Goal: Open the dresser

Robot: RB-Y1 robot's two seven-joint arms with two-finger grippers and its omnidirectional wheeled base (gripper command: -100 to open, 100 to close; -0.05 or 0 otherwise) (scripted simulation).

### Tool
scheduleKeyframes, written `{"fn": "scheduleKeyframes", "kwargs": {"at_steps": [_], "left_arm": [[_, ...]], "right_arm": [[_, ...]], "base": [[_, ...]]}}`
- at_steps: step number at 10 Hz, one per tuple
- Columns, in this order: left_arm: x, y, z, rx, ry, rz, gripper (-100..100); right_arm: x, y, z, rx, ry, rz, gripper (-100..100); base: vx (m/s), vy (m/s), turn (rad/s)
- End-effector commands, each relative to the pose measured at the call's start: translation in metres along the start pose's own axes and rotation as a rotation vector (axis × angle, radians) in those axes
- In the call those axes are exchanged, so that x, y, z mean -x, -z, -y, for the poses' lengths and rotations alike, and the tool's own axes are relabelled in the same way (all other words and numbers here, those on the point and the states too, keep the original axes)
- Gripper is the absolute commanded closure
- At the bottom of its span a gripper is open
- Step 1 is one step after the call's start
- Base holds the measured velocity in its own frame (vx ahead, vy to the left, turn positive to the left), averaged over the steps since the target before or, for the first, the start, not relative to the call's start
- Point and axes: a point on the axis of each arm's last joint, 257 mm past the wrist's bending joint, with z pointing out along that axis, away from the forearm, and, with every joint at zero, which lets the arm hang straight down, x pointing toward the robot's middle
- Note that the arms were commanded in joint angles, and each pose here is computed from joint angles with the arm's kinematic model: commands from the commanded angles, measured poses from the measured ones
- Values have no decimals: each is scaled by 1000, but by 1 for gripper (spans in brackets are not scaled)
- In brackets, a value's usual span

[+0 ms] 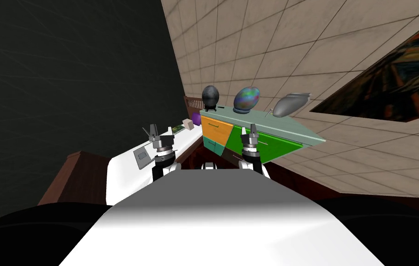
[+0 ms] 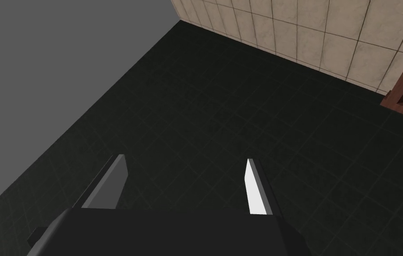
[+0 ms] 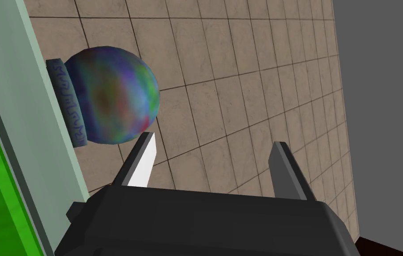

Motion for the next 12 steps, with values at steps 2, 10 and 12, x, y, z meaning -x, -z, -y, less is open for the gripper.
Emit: {"fn": "scheduleKeyframes", "kwargs": {"at_steps": [2,10,12], "left_arm": [[0,0,0,0,0,0,0],[0,0,0,0,0,0,0],[0,0,0,0,0,0,0]], "right_arm": [[18,3,9,4,-121,0,-100],[59,9,20,32,-360,67,-100],[73,11,22,46,-430,94,-100]], "base": [[31,58,157],[19,46,123],[31,46,126]]}}
